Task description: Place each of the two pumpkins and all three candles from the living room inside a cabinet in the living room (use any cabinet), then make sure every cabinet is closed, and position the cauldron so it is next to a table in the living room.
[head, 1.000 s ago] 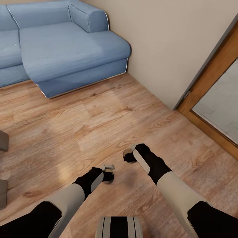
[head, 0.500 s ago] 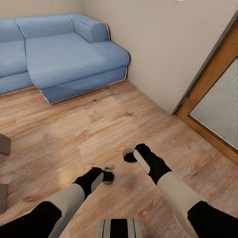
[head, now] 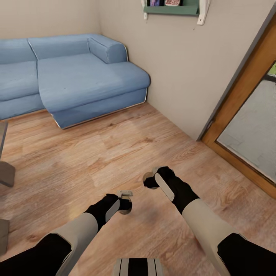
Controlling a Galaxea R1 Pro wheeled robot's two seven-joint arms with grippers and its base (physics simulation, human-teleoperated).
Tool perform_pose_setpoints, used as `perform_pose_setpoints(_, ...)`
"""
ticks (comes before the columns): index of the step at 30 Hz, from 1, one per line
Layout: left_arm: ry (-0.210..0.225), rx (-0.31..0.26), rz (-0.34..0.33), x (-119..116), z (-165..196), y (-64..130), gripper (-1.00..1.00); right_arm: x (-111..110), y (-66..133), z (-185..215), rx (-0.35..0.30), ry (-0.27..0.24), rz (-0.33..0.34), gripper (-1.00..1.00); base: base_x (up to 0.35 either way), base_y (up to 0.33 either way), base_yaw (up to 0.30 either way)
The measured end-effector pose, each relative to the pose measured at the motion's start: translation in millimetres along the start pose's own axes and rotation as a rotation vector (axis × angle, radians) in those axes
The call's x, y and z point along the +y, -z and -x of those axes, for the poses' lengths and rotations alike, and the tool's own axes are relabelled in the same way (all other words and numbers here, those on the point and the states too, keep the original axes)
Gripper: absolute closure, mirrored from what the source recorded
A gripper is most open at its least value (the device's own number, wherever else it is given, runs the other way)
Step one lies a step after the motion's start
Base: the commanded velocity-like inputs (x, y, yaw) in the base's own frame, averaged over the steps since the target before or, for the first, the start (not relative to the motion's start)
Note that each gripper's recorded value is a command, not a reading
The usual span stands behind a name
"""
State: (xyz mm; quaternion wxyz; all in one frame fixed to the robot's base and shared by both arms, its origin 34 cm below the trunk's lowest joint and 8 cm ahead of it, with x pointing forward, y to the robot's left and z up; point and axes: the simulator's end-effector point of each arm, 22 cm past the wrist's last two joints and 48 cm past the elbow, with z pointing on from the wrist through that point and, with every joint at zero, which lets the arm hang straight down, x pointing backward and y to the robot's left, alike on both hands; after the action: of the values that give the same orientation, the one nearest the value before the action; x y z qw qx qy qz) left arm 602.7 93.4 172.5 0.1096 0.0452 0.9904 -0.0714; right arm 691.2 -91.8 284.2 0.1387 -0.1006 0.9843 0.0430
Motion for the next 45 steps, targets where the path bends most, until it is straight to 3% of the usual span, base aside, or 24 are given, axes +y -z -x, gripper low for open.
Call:
perform_pose_setpoints(7, 0.032, -0.037, 0.0, 5, 18, 18.4, 1.0, -1, 21.7, 14, -0.039, 0.004, -0.007, 1.0, 0.0, 0.0, 0.0)
perform_pose_setpoints(18, 0.038, -0.102, -0.007, 2, 45, 48.9, 1.0, -1, 56.8, 36, -0.101, 0.008, -0.018, 1.0, 0.0, 0.0, 0.0)
perform_pose_setpoints(27, 0.075, -0.14, 0.002, 15, 61, 68.5, 1.0, -1, 80.8, 57, -0.183, -0.001, -0.027, 1.0, 0.0, 0.0, 0.0)
perform_pose_setpoints(34, 0.08, -0.168, 0.001, 15, 71, 83.6, 1.0, -7, 90.7, 57, -0.187, -0.003, -0.036, 1.0, 0.0, 0.0, 0.0)
perform_pose_setpoints(38, 0.079, -0.185, 0.004, 15, 77, 92.2, 1.0, -19, 79.4, 40, -0.15, -0.019, -0.065, 1.0, 0.0, 0.0, 0.0)
perform_pose_setpoints(45, 0.132, -0.213, 0.01, 31, 87, 107.9, 1.0, -26, 89.5, 54, -0.228, -0.051, -0.08, 1.0, 0.0, 0.0, -0.077)
